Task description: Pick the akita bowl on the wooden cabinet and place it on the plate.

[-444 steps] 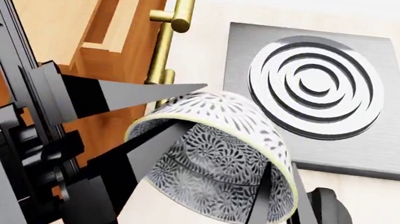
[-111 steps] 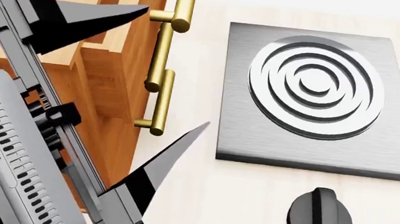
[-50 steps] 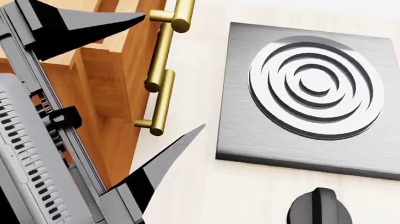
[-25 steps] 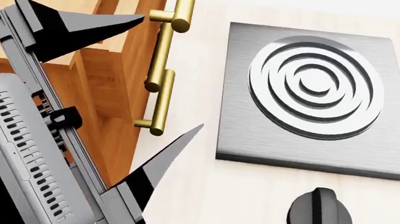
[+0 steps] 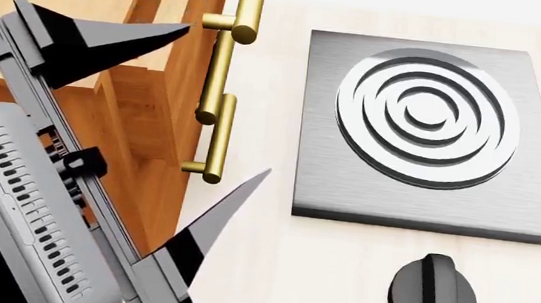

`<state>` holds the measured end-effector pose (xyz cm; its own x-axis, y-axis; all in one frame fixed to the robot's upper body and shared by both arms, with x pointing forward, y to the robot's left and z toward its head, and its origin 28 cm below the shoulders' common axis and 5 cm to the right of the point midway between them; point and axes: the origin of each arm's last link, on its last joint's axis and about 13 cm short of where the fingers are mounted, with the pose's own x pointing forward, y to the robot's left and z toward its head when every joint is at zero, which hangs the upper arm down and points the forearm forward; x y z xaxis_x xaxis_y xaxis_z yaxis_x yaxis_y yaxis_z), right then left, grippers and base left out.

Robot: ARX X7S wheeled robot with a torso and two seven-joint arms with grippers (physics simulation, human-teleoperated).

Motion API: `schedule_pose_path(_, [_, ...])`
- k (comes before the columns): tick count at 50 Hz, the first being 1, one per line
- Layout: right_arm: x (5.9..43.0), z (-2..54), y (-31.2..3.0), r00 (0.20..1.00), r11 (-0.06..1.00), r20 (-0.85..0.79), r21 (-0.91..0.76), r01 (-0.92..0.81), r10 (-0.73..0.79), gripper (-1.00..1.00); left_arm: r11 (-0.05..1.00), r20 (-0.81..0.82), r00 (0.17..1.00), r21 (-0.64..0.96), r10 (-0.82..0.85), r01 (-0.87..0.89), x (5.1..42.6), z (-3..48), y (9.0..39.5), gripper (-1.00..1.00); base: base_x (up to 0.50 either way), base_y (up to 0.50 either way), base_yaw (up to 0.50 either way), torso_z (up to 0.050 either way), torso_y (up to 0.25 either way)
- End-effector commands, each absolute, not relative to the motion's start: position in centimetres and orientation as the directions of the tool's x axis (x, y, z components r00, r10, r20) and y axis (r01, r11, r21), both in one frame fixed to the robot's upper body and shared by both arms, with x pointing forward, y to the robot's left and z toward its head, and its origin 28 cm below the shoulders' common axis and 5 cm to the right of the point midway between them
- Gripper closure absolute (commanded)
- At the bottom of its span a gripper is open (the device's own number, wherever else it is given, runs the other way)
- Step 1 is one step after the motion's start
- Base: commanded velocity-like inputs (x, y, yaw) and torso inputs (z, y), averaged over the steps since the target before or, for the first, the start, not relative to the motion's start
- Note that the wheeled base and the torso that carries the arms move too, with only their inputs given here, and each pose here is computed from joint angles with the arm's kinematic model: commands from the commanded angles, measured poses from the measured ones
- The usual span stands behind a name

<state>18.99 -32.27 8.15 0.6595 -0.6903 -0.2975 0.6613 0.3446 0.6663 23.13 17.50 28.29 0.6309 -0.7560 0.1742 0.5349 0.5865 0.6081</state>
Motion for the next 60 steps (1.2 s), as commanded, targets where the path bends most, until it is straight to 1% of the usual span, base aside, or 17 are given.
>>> schedule_pose_path(1, [18.0,10.0,-32.4,0.666,0.366,-0.252,0.674,0.642,-0.702,-1.0,0.594,0.184,0.633,0.605,-0.752,0.53,22.9,28.4,17.8,-1.0,0.0,0.0,0.0,0.0,0.0])
schedule_pose_path(15, [15.2,12.0,-33.3,0.635,0.356,-0.209,0.68,0.641,-0.744,-1.0,0.604,0.203,0.633,0.605,-0.747,0.519,22.4,28.8,18.0,-1.0,0.0,0.0,0.0,0.0,0.0])
schedule_pose_path(20, [14.9,12.5,-33.2,0.639,0.364,-0.188,0.688,0.628,-0.746,-1.0,0.605,0.206,0.632,0.606,-0.747,0.517,22.3,28.9,18.0,-1.0,0.0,0.0,0.0,0.0,0.0])
schedule_pose_path(21, [15.0,12.9,-33.1,0.647,0.389,-0.153,0.688,0.612,-0.747,-1.0,0.605,0.21,0.63,0.606,-0.747,0.516,22.3,29.0,18.0,-1.0,0.0,0.0,0.0,0.0,0.0])
schedule_pose_path(26, [14.9,14.6,-32.8,0.669,0.443,-0.059,0.705,0.554,-0.741,-1.0,0.607,0.209,0.633,0.606,-0.745,0.514,22.2,29.0,18.1,-1.0,0.0,0.0,0.0,0.0,0.0])
schedule_pose_path(27, [14.9,15.1,-32.7,0.67,0.468,-0.027,0.694,0.547,-0.742,-1.0,0.609,0.212,0.634,0.605,-0.744,0.513,22.2,29.0,18.1,-1.0,0.0,0.0,0.0,0.0,0.0])
schedule_pose_path(28, [14.9,15.1,-32.7,0.67,0.468,-0.027,0.694,0.547,-0.742,-1.0,0.609,0.212,0.634,0.605,-0.744,0.513,22.2,29.0,18.1,-1.0,0.0,0.0,0.0,0.0,0.0])
schedule_pose_path(29, [15.0,15.6,-32.6,0.672,0.501,-0.003,0.665,0.554,-0.74,-1.0,0.609,0.211,0.634,0.605,-0.744,0.513,22.2,28.9,18.1,-1.0,0.0,0.0,0.0,0.0,0.0])
schedule_pose_path(32, [15.1,17.8,-32.2,0.683,0.539,0.093,0.694,0.477,-0.724,-1.0,0.609,0.211,0.633,0.604,-0.745,0.514,22.3,28.9,18.1,-1.0,0.0,0.0,0.0,0.0,0.0])
schedule_pose_path(34, [15.2,18.6,-32.0,0.687,0.554,0.118,0.695,0.458,-0.717,-1.0,0.61,0.213,0.633,0.603,-0.744,0.514,22.3,28.9,18.1,-1.0,0.0,0.0,0.0,0.0,0.0])
schedule_pose_path(37, [15.7,20.3,-31.3,0.71,0.605,0.175,0.681,0.413,-0.682,-1.0,0.61,0.213,0.633,0.602,-0.745,0.516,22.3,28.8,18.1,-1.0,0.0,0.0,0.0,0.0,0.0])
schedule_pose_path(53, [17.1,24.8,-29.0,0.762,0.741,0.32,0.604,0.293,-0.562,-1.0,0.616,0.214,0.637,0.596,-0.741,0.516,22.3,28.4,18.3,-1.0,0.0,0.0,0.0,0.0,0.0])
schedule_pose_path(60, [17.7,26.0,-28.0,0.777,0.784,0.356,0.562,0.265,-0.518,-1.0,0.617,0.215,0.637,0.595,-0.74,0.515,22.3,28.4,18.4,-1.0,0.0,0.0,0.0,0.0,0.0])
